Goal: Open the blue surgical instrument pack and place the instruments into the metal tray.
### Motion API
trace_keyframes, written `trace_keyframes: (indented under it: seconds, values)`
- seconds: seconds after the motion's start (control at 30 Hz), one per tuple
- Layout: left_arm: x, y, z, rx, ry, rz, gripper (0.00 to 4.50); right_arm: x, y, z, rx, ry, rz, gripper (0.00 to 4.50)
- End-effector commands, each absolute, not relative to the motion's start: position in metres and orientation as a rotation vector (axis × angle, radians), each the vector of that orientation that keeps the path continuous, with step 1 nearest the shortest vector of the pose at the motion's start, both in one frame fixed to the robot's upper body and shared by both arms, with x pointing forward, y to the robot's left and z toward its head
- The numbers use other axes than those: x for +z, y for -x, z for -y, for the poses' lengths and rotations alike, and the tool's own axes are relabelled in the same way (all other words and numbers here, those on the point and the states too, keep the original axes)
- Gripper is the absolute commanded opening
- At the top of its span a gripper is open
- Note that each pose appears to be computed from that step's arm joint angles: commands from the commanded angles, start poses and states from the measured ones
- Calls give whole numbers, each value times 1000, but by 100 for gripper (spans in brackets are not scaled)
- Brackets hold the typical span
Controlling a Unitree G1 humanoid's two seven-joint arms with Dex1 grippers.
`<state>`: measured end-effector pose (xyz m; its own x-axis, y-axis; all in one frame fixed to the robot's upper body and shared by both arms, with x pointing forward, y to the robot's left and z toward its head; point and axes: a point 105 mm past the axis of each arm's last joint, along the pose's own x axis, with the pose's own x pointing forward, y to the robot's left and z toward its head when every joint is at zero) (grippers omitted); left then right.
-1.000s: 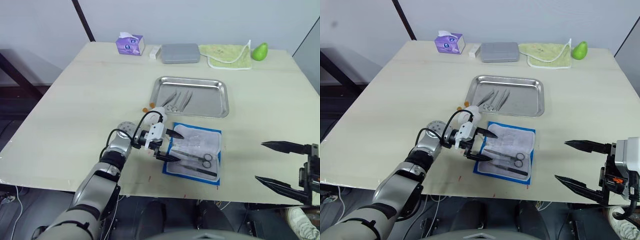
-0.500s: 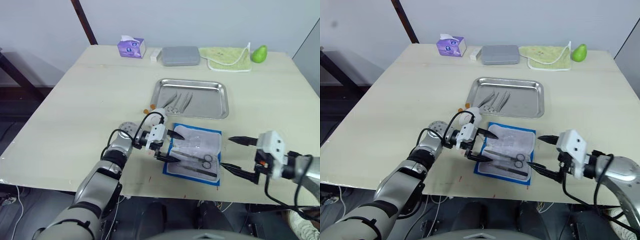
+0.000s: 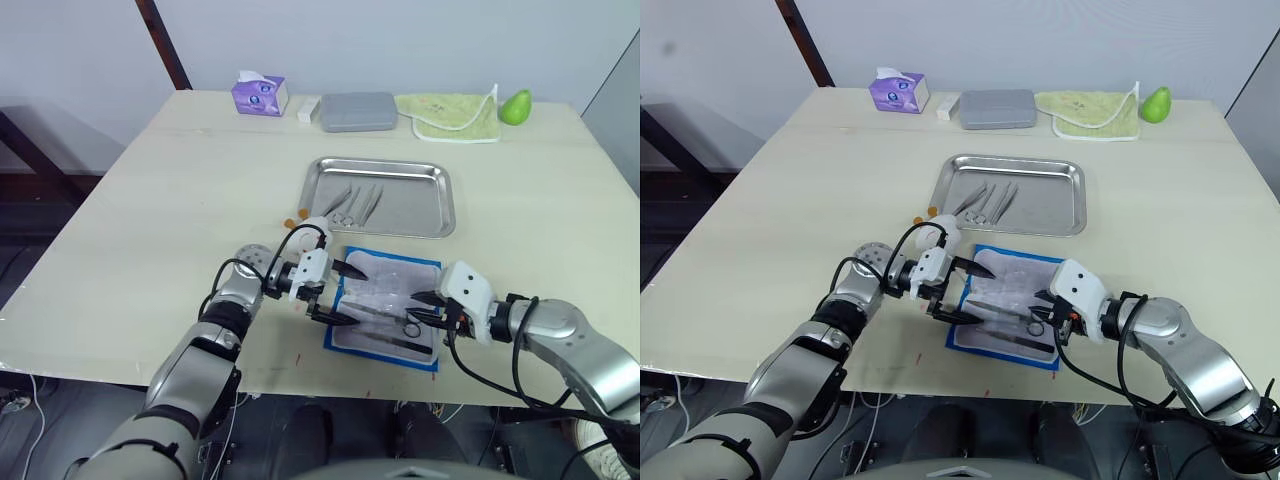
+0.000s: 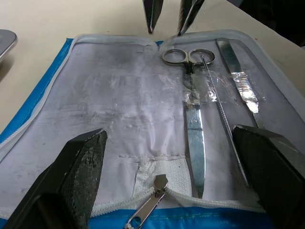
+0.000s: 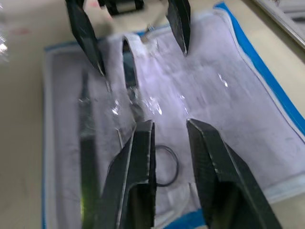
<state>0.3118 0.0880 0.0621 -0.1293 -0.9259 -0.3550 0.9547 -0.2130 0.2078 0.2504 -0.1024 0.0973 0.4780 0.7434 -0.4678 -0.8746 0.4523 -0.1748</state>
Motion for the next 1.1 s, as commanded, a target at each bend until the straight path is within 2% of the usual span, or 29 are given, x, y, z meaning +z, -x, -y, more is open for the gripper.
trace_keyframes:
  seconds: [0.03,0.63,1.1]
  values:
    - [35,-293,-101,-1796,-480,-234,450,105,-244,90,1040,440,-322,126]
    - [33,-293,-106,-1786,-489,-243,450,90,-242,73,1040,508,-423,126]
    - [32,-291,-108,-1784,-487,-243,450,80,-245,73,963,468,-509,126]
